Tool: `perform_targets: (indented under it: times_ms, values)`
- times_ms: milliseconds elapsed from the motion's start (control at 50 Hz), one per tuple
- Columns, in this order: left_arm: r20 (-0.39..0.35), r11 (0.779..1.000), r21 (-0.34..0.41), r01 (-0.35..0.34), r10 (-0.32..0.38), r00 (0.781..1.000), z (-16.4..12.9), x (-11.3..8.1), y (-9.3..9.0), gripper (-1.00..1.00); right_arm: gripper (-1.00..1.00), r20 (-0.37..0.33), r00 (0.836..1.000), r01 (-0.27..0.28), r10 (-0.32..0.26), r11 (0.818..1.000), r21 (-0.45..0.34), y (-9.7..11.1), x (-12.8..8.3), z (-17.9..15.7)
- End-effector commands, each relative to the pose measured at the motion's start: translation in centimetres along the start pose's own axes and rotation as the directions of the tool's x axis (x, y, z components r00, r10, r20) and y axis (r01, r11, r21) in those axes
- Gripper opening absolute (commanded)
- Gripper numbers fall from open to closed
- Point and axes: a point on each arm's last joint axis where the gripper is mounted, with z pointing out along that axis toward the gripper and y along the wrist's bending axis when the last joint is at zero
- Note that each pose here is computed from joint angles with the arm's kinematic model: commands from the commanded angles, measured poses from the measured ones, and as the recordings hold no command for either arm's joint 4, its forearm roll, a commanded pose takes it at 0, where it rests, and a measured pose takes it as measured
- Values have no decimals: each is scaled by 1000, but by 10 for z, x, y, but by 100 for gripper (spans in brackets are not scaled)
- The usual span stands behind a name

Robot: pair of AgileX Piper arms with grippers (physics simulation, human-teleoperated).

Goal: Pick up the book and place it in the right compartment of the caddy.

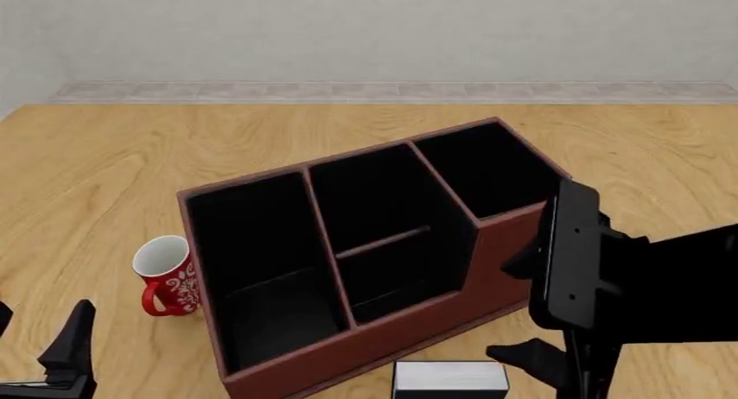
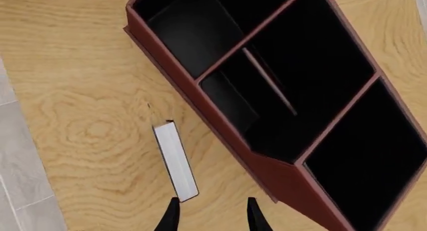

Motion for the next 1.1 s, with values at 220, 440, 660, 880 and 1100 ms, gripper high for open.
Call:
perform_targets:
  times_ms: [220,440,660,880,1100]
  values:
    - [-13,1000,0,-4,4,1000,0,2,0,100,100,-44,999,-18,15,997,-77,18,-3,35]
    - [-18,1000,-5,-5,5,1000,0,2,0,100,100,-55,998,-42,38,996,-74,20,4,49]
    - [-23,1000,-11,-8,8,1000,0,3,1,100,100,-50,997,-62,58,995,-73,21,4,61]
    - [-30,1000,-17,-8,8,1000,0,3,1,100,100,-53,996,-83,78,993,-83,27,5,70]
    - [-30,1000,-22,-15,14,999,0,3,1,100,100,-58,991,-126,122,988,-86,33,13,79]
